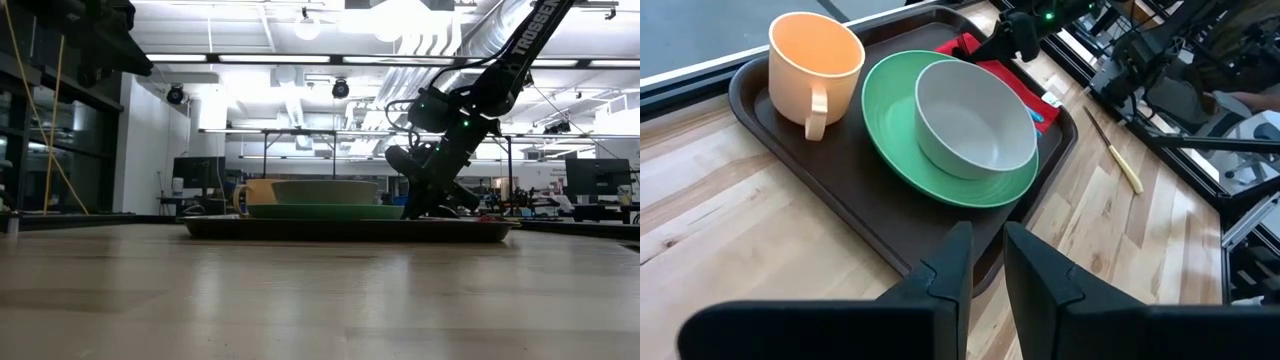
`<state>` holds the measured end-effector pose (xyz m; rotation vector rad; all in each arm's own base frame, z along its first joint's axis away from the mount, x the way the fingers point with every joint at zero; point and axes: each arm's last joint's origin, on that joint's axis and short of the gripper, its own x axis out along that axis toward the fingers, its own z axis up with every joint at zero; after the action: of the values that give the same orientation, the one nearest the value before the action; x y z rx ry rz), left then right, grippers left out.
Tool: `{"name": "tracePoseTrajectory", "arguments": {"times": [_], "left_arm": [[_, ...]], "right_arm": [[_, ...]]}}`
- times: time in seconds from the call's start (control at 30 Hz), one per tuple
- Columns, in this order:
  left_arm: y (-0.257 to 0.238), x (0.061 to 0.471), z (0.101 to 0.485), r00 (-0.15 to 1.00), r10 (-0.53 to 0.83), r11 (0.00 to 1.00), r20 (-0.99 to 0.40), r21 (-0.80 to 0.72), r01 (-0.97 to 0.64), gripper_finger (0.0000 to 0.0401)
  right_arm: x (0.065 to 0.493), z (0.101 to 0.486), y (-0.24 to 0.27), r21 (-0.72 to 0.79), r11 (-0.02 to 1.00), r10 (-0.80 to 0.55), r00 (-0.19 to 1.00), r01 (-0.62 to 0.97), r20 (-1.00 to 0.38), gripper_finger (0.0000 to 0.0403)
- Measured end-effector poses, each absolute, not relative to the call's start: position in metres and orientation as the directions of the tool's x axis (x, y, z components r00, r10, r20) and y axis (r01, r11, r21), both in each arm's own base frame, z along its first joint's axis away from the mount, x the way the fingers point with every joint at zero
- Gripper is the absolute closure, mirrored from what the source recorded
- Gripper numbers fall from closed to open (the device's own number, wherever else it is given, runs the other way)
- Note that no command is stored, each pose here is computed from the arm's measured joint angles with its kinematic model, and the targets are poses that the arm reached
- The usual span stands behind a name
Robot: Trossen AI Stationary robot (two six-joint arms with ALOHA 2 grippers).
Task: Set up tray
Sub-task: Put the blue spoon on the red table napkin to right of the green plate, then put the yellow table knife on the red table napkin to the right of the blue fork
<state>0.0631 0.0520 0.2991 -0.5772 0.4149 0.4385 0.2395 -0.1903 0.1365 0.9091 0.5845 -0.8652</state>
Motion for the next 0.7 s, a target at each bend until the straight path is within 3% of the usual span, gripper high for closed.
{"name": "tracePoseTrajectory", "arguments": {"times": [0.7], "left_arm": [[0.052, 0.063, 0.299, 0.834, 0.265, 0.756, -0.484, -0.433, -0.492, 0.0309]], "right_arm": [[0.226, 0.16, -0.195, 0.419, 0.359, -0.432, 0.547, 0.834, -0.717, 0.038]]}}
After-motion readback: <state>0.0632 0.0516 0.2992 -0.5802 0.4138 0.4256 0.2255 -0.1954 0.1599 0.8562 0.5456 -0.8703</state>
